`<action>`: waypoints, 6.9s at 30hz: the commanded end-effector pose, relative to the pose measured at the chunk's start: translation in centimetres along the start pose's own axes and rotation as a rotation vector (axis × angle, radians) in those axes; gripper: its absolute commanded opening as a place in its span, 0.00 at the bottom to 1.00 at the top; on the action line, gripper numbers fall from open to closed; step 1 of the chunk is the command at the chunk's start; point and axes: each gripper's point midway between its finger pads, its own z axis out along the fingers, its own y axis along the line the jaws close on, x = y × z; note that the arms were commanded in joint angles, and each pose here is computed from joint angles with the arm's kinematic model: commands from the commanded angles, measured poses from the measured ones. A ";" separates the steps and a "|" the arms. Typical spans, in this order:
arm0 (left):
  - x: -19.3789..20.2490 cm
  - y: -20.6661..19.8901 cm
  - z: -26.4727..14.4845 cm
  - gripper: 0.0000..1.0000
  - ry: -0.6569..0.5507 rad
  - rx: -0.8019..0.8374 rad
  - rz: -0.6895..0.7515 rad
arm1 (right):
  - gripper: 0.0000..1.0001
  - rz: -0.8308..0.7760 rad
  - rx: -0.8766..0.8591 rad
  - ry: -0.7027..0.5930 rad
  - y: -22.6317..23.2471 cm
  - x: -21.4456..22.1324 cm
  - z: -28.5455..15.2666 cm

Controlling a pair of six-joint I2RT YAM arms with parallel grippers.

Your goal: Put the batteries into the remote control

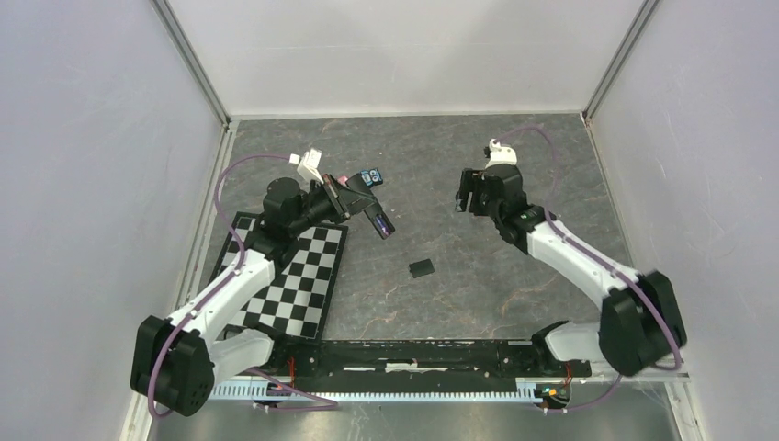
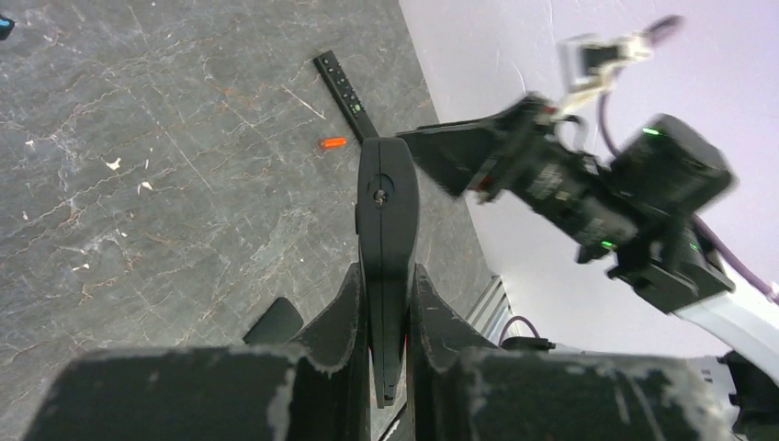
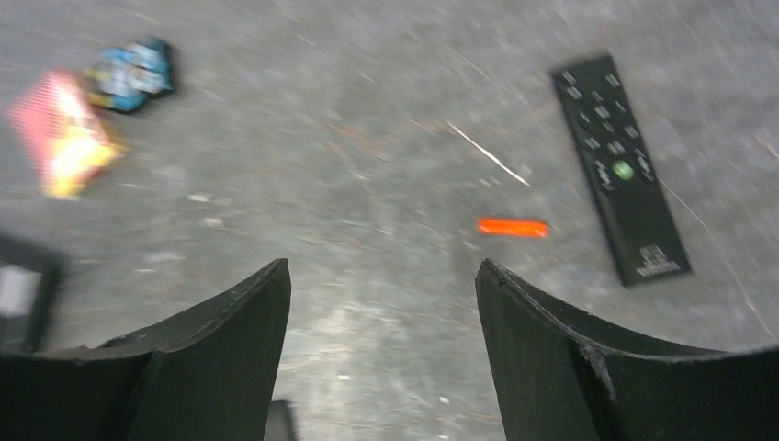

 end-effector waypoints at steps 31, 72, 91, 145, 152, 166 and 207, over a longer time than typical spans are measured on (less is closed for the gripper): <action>-1.2 -3.6 -1.6 0.02 -0.059 0.141 0.128 | 0.59 0.246 0.657 0.140 -11.1 7.4 8.4; -1.2 -2.8 -1.0 0.02 -0.055 0.111 0.098 | 0.16 -0.318 0.057 0.628 -4.4 17.5 2.0; -0.7 -2.0 -0.2 0.02 -0.025 0.105 0.047 | 0.00 -0.429 0.124 0.678 -5.4 18.9 2.1; 1.8 -2.0 3.9 0.02 0.107 0.295 -0.235 | 0.12 -0.278 -0.634 0.284 16.0 3.5 -7.6; 1.7 -2.0 4.0 0.02 0.107 0.295 -0.240 | 0.22 -0.272 -0.660 0.294 16.5 3.8 -7.8; 1.6 -1.7 4.2 0.02 0.095 0.286 -0.241 | 0.06 -0.258 -0.690 0.283 16.9 3.5 -8.3; 1.5 -1.0 4.7 0.02 0.069 0.249 -0.321 | 0.30 -0.255 -0.509 0.279 15.1 3.5 -5.4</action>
